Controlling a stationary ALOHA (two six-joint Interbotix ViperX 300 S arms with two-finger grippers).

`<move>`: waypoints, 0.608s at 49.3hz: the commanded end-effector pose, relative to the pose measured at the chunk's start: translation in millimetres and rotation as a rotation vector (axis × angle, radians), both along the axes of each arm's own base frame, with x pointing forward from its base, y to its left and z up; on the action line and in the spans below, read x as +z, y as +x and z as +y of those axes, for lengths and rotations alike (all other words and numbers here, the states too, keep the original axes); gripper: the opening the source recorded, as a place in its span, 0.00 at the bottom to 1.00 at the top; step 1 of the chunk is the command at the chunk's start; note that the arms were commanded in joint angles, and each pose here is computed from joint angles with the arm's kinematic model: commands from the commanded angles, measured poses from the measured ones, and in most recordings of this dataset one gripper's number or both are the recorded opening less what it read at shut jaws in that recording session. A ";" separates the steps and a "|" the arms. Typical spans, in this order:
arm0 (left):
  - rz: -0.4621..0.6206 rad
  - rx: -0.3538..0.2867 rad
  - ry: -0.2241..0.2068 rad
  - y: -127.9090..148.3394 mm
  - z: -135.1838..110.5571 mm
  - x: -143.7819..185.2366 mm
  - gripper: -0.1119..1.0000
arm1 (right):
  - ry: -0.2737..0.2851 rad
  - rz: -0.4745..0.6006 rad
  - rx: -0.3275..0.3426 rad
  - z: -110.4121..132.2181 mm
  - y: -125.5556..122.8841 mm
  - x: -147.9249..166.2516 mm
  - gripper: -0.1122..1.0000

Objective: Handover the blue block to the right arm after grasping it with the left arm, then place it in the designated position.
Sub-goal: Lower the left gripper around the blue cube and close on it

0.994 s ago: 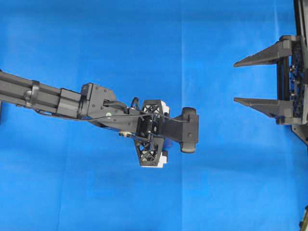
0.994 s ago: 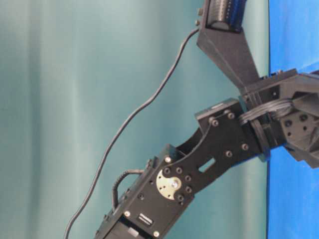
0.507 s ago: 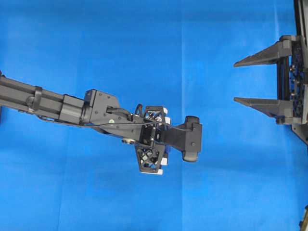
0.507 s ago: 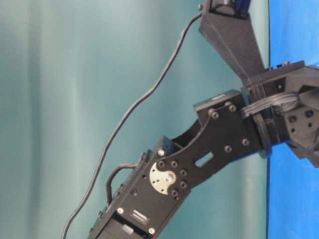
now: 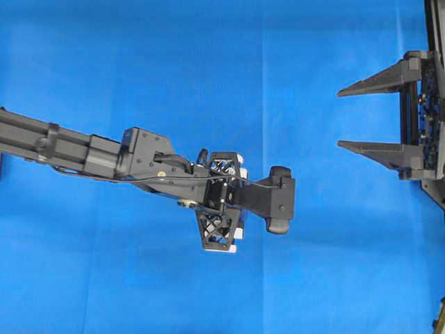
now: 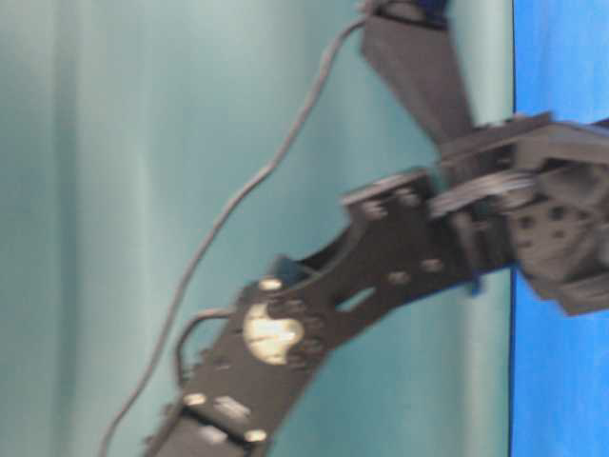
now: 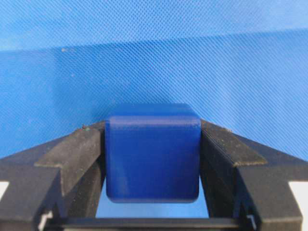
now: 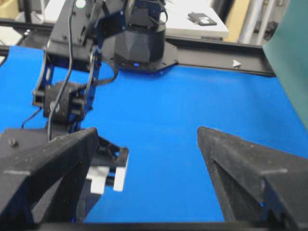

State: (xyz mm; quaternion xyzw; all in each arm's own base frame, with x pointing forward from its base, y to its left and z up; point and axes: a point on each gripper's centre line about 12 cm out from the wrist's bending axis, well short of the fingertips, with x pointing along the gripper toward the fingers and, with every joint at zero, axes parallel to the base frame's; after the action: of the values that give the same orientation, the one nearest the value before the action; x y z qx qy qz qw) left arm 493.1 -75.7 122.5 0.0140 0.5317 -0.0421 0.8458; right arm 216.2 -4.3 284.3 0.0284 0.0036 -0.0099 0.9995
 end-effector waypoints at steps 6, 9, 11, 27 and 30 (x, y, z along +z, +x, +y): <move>-0.126 0.000 -0.019 -3.1 -0.8 84.4 0.54 | 0.001 -0.029 0.000 -0.1 2.9 11.0 0.99; -0.147 0.002 -0.024 -5.8 -0.4 98.5 0.54 | -0.001 -0.028 0.000 -0.1 2.9 10.8 0.99; -0.165 0.000 -0.026 -7.7 -0.1 109.1 0.54 | 0.001 -0.028 -0.002 -0.4 2.9 10.8 0.99; -0.237 0.001 -0.037 -24.1 2.6 159.7 0.54 | 0.001 -0.031 0.000 -0.1 3.1 12.1 0.99; -0.237 0.002 -0.037 -25.9 2.9 166.5 0.54 | 0.001 -0.031 -0.002 -0.4 3.1 12.1 0.99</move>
State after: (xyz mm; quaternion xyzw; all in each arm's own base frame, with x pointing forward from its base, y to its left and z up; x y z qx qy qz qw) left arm 470.7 -72.8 251.3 0.0054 0.4609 -0.0465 0.8862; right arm 216.2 -4.2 284.3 0.0277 0.0036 -0.0097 0.9996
